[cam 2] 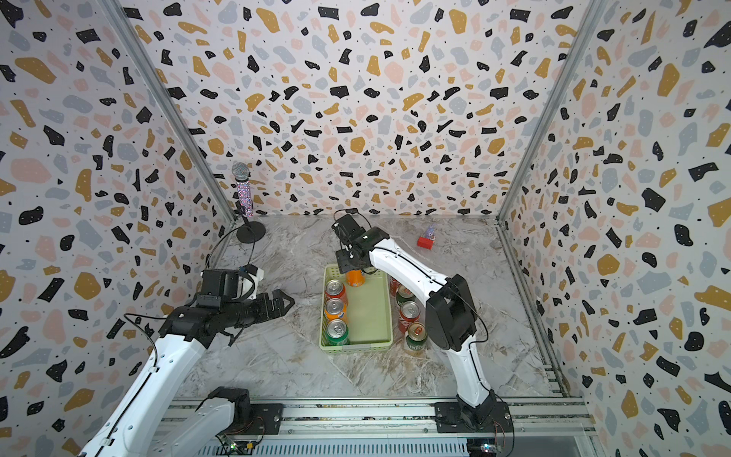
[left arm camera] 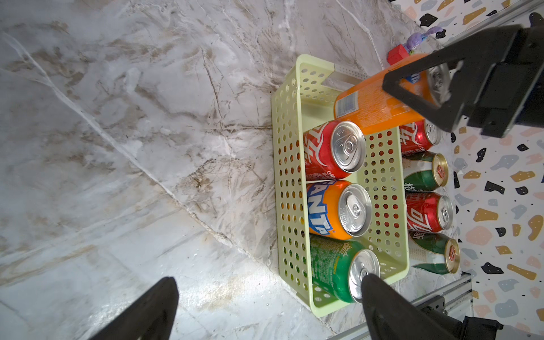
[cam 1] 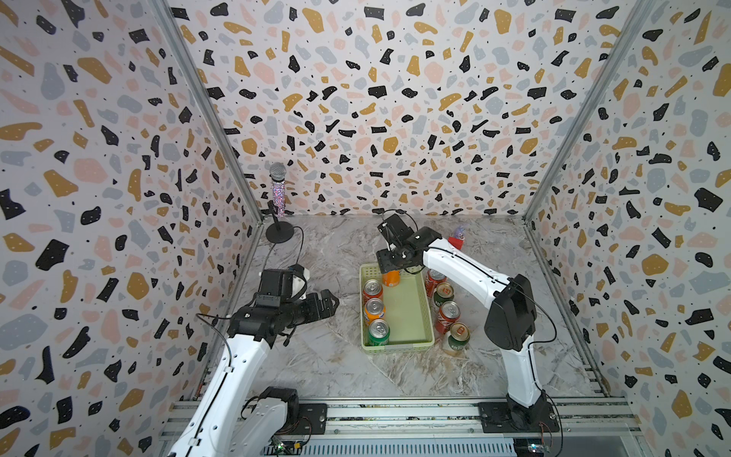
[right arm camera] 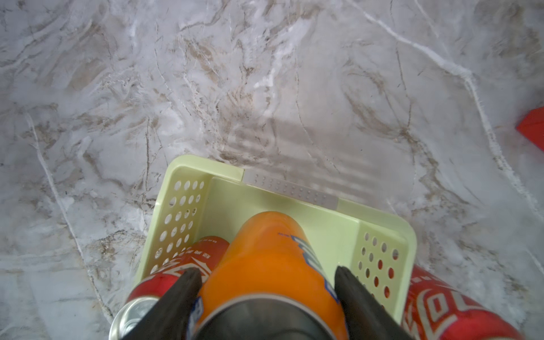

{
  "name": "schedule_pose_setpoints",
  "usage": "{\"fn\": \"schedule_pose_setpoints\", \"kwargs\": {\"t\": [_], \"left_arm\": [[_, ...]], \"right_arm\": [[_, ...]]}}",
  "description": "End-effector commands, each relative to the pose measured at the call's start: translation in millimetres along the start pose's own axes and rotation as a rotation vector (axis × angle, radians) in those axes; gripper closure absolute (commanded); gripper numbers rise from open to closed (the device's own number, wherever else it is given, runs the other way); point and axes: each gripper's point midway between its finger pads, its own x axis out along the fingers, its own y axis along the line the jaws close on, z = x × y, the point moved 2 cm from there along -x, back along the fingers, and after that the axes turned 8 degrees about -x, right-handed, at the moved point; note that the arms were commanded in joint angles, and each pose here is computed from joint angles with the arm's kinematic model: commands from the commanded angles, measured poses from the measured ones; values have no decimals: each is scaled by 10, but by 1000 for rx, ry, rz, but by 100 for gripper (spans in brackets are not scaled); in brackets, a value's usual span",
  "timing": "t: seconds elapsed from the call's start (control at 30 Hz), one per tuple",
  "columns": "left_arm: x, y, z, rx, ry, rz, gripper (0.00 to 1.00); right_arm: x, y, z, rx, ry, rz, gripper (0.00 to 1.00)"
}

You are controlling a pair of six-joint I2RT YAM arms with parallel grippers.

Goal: Take out the drinks from the basket
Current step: Place the drink at the center of the board.

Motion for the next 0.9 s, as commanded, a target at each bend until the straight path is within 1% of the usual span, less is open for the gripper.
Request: {"fn": "schedule_pose_setpoints", "kwargs": {"t": [0.0, 0.13, 0.53, 0.7, 0.87], "left_arm": [[19, 0, 46, 6, -17, -7, 0], [18, -4, 47, 6, -16, -9, 0], [24, 0, 43, 3, -14, -8, 0], [23, -14, 39, 4, -11, -16, 0], [28, -30, 31, 5, -6, -28, 0]], "right_arm": [[-547, -164, 360, 5, -135, -5, 81], [-575, -296, 439, 1, -143, -24, 82], [-511, -623, 677, 18, -170, -66, 82], [-385, -723, 771, 33, -176, -77, 82], [-195, -801, 783, 51, -158, -98, 82]]}}
